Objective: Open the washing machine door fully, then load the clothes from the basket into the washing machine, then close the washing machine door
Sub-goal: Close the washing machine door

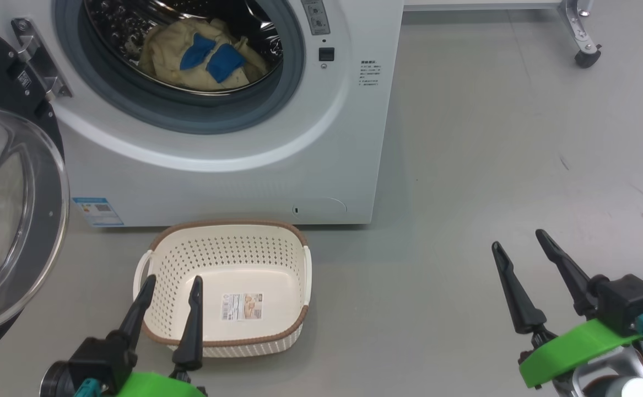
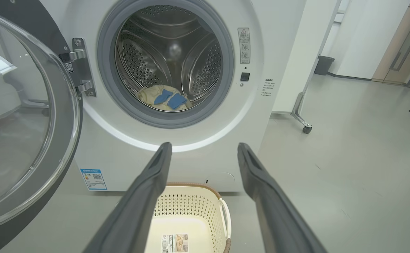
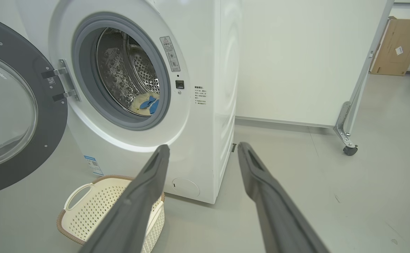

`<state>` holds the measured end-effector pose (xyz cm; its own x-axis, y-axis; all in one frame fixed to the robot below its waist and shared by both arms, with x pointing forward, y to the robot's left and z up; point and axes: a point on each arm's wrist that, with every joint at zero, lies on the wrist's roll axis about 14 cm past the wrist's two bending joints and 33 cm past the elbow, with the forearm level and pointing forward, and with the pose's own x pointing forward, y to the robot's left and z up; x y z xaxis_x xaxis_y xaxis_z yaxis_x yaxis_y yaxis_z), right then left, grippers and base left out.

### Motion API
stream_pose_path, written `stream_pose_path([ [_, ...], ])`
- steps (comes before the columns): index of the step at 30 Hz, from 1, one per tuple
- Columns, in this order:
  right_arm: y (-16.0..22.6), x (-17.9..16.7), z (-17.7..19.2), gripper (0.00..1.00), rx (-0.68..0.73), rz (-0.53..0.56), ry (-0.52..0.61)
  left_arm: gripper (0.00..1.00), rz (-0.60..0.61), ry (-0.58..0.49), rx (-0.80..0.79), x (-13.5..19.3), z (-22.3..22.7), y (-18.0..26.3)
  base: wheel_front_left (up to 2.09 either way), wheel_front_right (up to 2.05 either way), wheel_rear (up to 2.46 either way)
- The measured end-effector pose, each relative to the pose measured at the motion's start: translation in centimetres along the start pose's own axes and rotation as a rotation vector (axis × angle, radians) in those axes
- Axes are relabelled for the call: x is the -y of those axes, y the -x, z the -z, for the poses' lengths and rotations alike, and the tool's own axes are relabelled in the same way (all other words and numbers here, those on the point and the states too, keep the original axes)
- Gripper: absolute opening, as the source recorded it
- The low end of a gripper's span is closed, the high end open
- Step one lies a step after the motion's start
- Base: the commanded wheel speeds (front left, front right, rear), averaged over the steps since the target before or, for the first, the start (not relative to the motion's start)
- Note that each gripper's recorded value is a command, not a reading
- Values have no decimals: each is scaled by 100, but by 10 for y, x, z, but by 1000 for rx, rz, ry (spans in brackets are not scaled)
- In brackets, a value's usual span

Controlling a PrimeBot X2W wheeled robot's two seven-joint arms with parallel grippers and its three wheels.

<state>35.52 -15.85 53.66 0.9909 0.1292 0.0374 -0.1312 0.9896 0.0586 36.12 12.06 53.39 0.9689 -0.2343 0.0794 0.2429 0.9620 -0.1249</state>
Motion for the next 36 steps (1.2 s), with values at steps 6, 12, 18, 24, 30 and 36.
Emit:
stream_pose_path([
  [6,-1,-1,0,100,1,-2,-1,100,-2,-4,-2,-1,0,1,-33,33,0],
  [12,-2,-2,-1,100,3,-7,0,100,-8,-5,0,-3,0,2,0,0,0],
  [18,-6,-6,2,100,-4,-21,-2,100,-25,-5,-3,-8,1,5,0,0,0],
  [24,-15,-12,3,100,-8,-45,-3,100,-64,-8,8,-19,-2,10,0,0,0],
  [30,-29,-32,5,100,-10,-112,-3,100,-134,-14,35,-37,-11,19,0,0,0],
  [36,-41,-54,8,100,-17,-182,-9,100,-210,-21,48,-55,-16,35,0,0,0],
])
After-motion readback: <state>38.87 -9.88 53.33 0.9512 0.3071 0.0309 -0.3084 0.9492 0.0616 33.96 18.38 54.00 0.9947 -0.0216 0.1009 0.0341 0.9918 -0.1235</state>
